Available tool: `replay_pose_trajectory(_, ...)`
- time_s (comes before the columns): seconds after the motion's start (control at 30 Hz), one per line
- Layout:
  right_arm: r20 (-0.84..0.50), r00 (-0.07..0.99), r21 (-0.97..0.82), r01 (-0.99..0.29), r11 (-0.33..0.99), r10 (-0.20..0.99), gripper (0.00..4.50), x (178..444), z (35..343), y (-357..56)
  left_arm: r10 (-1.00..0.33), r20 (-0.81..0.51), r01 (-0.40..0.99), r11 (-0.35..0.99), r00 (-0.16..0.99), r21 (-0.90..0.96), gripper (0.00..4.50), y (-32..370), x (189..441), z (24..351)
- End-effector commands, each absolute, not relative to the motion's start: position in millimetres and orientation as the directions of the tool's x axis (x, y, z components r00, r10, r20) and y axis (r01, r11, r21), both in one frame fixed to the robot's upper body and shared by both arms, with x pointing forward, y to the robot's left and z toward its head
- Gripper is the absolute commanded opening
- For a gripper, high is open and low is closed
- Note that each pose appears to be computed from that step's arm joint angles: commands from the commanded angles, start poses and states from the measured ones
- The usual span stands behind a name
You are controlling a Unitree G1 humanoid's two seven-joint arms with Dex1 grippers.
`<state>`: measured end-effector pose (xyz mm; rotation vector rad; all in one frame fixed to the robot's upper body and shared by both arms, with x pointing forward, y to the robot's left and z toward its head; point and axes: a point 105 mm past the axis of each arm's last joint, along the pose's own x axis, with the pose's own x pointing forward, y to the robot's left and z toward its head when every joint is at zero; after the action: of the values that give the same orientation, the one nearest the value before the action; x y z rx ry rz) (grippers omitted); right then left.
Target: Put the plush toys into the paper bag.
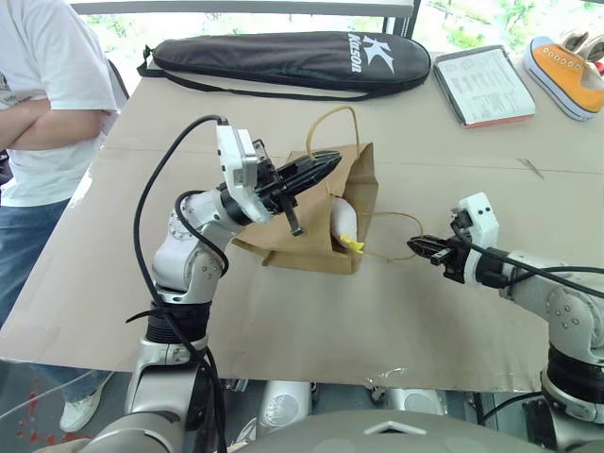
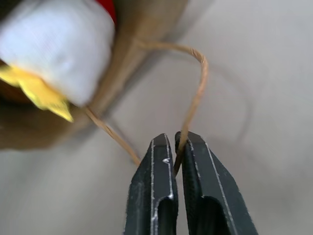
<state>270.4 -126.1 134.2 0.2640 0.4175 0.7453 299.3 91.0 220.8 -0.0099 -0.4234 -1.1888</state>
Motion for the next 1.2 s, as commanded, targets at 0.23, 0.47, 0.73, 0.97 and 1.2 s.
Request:
replay_pose_trajectory(0.23, 0.379, 0.474, 0.297, -0.876, 0.380, 0.795, 0.07, 229, 292, -121, -0.883, 0.355, 0.877, 0.407, 0.307, 0.255, 0.00, 111, 324, 266)
replay_pose_trajectory(0.47, 0.326, 0.529, 0.287, -0.845, 0.451, 0.784, 0.07, 224, 317, -118, -0.925, 0.191, 0.876, 0.374, 0.329, 0.303, 0.00, 92, 364, 253)
replay_pose_trajectory(0.73, 0.141, 0.698, 0.143, -0.716, 0.683, 0.702, 0.84, 241, 283, -138, -0.942, 0.087, 0.914, 0.336, 0.325, 0.228, 0.72, 86, 384, 228)
replay_pose_trajectory(0.97, 0.024, 0.700, 0.005, -0.714, 0.700, 0.714, 3.67, 219, 285, -152, -0.937, 0.127, 0.934, 0.340, 0.327, 0.106, 3.72, 113, 372, 238)
replay_pose_trajectory(1.2, -0.038, 0.692, -0.022, -0.722, 0.692, 0.721, 3.67, 187, 307, -176, -0.970, 0.079, 0.973, 0.230, 0.231, -0.019, 4.36, 126, 327, 223)
